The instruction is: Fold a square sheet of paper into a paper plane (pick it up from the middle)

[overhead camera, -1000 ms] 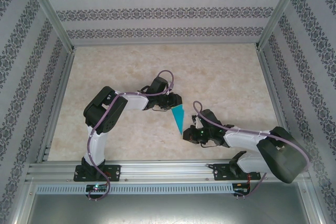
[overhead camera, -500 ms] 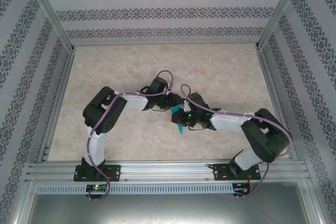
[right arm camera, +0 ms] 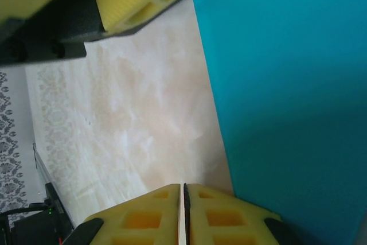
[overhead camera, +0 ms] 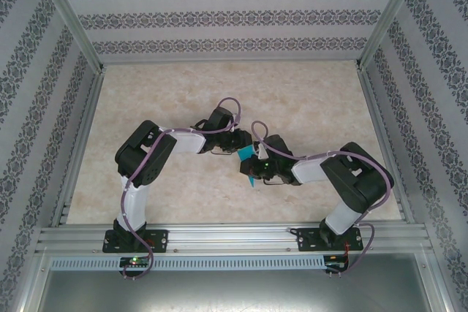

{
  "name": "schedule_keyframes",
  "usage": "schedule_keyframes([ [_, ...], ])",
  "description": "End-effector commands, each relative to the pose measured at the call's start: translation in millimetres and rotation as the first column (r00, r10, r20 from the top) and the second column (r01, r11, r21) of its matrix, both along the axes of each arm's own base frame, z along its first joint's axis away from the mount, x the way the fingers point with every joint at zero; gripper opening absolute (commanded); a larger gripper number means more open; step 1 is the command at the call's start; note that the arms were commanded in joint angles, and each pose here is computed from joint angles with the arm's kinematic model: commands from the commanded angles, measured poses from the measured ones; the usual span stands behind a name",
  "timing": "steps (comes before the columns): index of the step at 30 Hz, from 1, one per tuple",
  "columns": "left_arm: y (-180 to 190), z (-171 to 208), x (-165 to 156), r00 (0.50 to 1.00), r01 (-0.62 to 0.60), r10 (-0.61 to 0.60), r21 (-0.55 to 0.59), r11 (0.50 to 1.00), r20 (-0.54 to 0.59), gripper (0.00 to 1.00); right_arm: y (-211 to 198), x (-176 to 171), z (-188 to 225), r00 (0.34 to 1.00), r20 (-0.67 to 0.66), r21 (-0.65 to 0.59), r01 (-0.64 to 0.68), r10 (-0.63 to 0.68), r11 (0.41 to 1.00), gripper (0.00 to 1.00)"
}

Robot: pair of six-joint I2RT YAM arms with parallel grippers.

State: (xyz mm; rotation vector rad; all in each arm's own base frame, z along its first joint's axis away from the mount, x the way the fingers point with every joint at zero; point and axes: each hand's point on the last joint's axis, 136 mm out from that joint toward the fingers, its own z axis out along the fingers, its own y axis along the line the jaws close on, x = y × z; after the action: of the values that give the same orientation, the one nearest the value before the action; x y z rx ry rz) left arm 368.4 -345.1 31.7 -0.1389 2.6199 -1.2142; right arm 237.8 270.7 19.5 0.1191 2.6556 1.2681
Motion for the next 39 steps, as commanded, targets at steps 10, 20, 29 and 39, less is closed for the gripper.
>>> schedule_keyframes([
  [10,31.5,-46.4,-14.0,0.993,-0.037,0.053,0.146,0.989,-0.104,0.33,-21.0,-56.0,-6.9,0.992,-0.123,-0.071,-0.05,0.041,0.996,0.13],
  [20,31.5,-47.4,-15.1,0.993,-0.041,0.057,0.138,0.99,-0.107,0.33,-10.7,-15.5,58.7,0.996,0.088,-0.057,-0.022,0.027,0.998,0.13],
  [29,31.9,-46.2,-16.0,0.993,-0.041,0.056,0.137,0.99,-0.106,0.33,6.3,8.2,44.5,0.998,0.063,-0.036,-0.002,0.004,0.999,0.13],
  [39,32.3,-46.2,-16.0,0.993,-0.039,0.054,0.143,0.989,-0.106,0.33,-11.7,-21.9,-16.2,0.995,-0.101,-0.092,-0.021,0.012,0.996,0.13],
])
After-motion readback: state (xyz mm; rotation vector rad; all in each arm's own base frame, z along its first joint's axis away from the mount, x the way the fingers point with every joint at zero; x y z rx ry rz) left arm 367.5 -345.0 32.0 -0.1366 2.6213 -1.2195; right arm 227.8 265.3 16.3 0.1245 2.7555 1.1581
